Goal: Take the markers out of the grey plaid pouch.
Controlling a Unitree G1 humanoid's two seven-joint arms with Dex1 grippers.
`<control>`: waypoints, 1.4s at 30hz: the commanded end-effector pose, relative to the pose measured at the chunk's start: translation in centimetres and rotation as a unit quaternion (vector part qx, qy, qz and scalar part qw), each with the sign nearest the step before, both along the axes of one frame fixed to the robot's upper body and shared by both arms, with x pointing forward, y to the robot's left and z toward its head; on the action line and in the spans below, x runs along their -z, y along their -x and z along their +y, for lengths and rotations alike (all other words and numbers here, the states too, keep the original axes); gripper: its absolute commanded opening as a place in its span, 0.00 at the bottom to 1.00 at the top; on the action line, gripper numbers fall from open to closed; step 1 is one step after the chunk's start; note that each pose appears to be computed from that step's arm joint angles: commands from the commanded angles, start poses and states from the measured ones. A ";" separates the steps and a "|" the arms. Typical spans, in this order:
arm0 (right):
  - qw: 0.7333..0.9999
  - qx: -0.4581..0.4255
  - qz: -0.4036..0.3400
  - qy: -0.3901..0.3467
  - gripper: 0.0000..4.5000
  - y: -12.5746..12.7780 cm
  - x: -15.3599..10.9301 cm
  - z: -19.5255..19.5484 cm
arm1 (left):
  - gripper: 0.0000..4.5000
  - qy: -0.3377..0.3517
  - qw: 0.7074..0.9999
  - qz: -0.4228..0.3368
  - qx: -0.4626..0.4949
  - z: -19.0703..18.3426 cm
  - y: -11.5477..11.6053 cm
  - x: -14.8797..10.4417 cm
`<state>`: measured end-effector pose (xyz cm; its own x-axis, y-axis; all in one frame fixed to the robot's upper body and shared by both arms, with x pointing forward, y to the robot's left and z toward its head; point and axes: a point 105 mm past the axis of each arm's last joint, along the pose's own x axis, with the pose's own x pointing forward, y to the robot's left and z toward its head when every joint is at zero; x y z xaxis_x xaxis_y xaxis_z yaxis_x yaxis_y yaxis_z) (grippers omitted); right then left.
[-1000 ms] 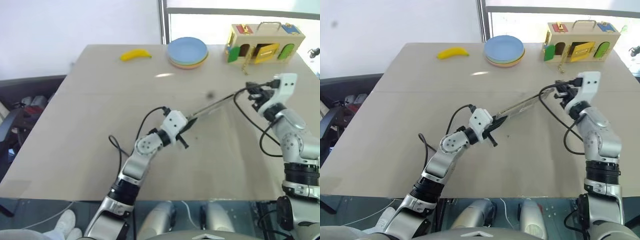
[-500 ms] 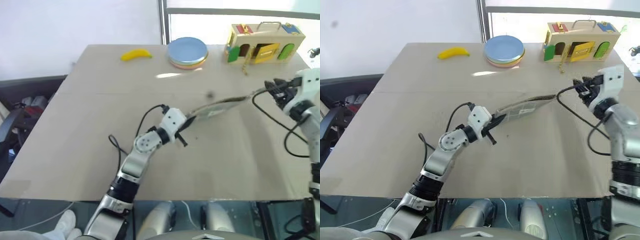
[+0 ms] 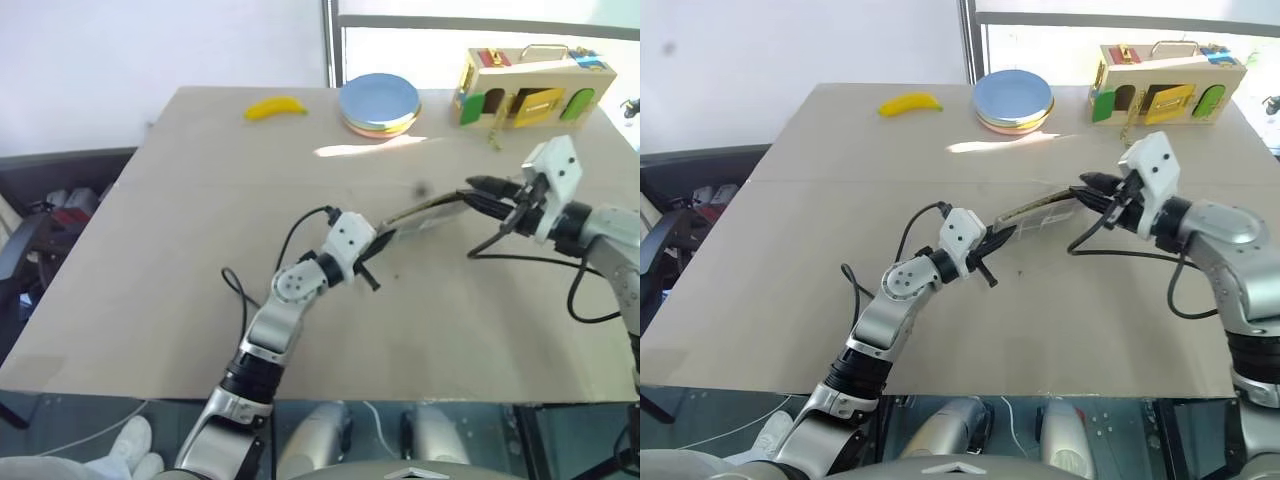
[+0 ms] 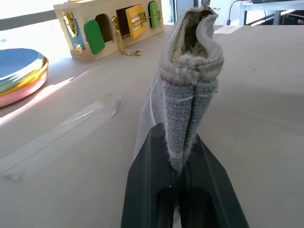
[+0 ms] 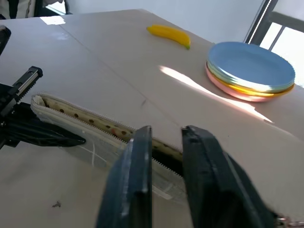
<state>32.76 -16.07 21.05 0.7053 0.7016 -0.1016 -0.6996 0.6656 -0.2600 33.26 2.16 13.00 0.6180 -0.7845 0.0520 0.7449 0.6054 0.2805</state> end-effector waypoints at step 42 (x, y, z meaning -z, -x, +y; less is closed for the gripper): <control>0.859 -0.244 0.037 0.448 0.99 2.1 4.7 2.3 | 0.00 0.143 0.939 0.232 0.210 -3.4 4.9 -0.4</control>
<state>30.52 -13.71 16.98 0.3253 0.5622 -0.7603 -0.8814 -0.1109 -0.4591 28.77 -0.96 12.08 0.3025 -0.9526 0.0327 0.9326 0.2887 -0.2167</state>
